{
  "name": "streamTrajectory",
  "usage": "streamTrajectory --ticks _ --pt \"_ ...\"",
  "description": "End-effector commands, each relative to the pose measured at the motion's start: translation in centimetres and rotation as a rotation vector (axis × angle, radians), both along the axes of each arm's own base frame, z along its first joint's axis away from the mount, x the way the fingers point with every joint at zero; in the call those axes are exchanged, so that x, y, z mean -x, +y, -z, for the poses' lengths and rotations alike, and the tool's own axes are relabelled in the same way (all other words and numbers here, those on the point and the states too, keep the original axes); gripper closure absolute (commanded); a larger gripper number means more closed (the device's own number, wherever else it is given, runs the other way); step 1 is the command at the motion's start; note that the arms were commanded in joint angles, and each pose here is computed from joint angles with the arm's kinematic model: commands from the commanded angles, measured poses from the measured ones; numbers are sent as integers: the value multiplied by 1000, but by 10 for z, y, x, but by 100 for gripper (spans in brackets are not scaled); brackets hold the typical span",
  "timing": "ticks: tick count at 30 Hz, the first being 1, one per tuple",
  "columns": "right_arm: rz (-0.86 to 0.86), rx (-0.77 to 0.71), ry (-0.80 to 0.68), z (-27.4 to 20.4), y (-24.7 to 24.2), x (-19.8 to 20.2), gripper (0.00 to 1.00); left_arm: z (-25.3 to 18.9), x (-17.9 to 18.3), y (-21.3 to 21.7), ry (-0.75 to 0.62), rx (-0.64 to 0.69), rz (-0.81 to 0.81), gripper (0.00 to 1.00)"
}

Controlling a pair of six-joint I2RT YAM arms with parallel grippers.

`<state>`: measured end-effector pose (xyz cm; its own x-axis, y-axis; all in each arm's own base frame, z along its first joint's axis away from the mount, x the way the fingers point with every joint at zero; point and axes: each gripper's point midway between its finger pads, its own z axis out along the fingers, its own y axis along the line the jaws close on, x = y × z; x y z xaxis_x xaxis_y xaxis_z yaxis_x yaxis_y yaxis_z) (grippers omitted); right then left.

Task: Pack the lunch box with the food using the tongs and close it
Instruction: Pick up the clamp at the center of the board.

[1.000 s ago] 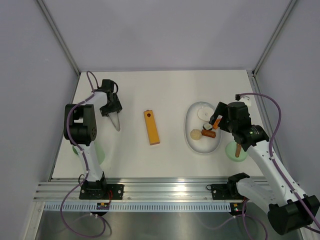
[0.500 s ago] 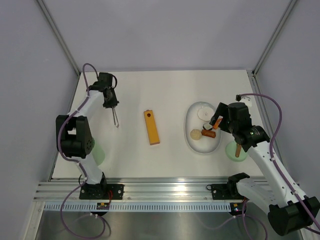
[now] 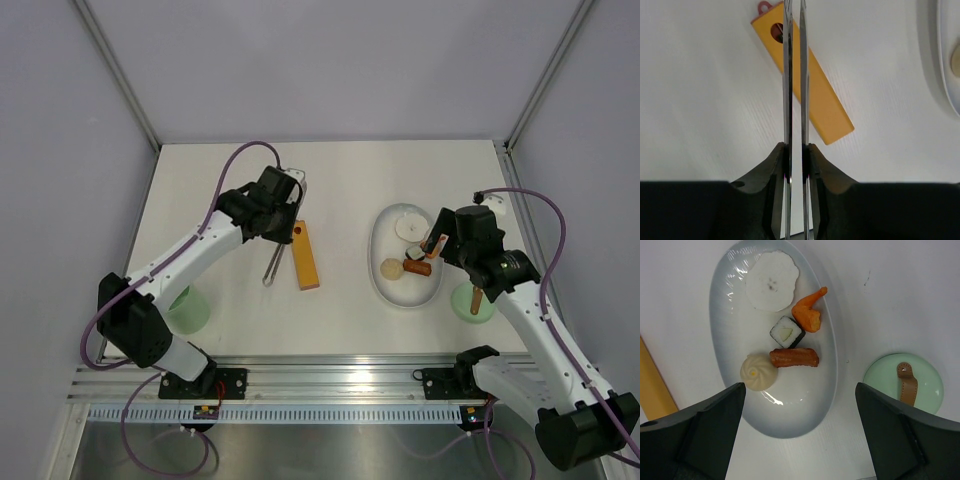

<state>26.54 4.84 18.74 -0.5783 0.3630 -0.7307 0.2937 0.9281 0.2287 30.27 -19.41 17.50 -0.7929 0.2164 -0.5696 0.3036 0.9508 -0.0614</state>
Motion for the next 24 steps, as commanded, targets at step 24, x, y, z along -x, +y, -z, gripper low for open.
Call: streamTrajectory --ticks 24 --pt "67 22 -67 -28 -17 11 1 -17 21 -30 -34 29 79 54"
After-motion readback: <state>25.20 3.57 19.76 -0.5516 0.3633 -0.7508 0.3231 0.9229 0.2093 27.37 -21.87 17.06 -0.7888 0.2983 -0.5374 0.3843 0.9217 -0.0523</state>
